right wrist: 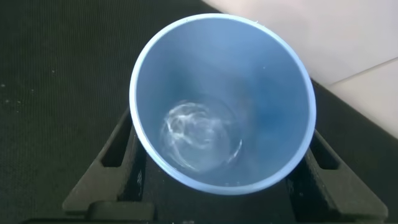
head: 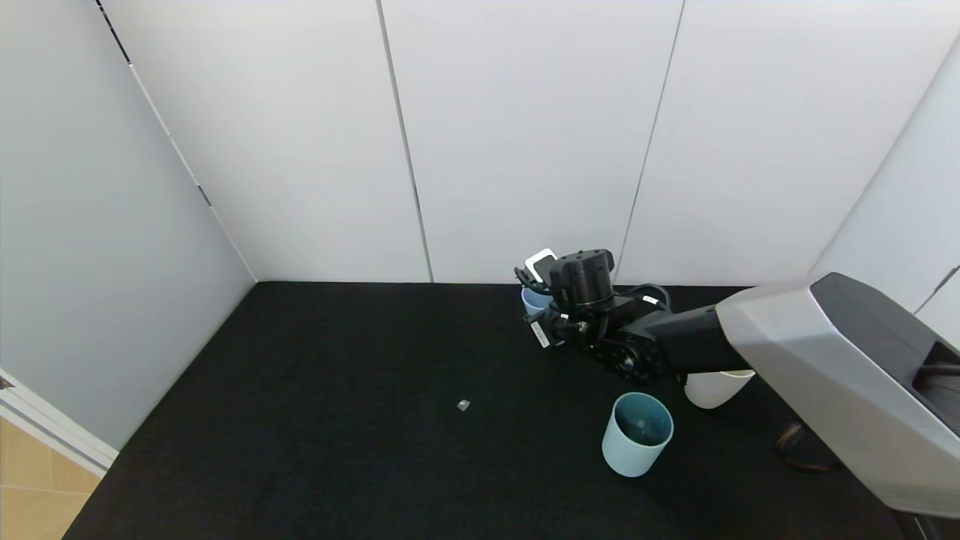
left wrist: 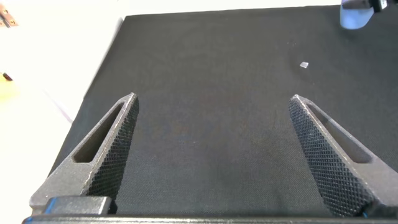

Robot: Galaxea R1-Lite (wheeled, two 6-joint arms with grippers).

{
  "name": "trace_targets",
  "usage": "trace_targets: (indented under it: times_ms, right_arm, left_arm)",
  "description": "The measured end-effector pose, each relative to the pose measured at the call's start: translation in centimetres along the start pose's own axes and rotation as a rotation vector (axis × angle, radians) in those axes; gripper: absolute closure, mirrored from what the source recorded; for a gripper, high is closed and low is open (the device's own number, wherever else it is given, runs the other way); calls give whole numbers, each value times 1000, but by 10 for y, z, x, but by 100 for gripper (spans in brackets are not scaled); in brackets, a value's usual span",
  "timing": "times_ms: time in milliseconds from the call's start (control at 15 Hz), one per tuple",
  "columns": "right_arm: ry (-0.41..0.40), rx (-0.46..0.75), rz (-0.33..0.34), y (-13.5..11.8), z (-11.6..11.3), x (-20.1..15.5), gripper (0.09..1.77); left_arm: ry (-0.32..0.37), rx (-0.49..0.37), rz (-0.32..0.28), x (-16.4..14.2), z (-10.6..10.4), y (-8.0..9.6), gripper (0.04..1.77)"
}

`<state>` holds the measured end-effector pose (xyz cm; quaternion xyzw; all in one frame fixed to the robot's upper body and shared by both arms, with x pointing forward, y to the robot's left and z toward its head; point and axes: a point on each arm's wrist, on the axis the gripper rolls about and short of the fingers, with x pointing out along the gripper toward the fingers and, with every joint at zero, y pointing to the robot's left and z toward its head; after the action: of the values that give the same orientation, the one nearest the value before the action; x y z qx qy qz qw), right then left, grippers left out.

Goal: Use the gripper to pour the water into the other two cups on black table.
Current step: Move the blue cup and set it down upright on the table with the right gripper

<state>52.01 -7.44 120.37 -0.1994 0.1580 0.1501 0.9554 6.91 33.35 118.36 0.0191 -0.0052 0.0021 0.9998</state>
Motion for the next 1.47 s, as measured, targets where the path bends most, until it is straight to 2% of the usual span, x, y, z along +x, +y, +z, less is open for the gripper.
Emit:
trace_targets:
  times_ms: [667,933,1467]
  right_arm:
    - [37,43,0,-1,-8,5,59]
    - [38,49,5,1,-9,5,39]
    - [33,52,-1,-1,-6,4,24]
  left_arm:
    - [0,0,0,0,0,0,9]
    - [0,0,0,0,0,0,9]
    - [0,0,0,0,0,0,9]
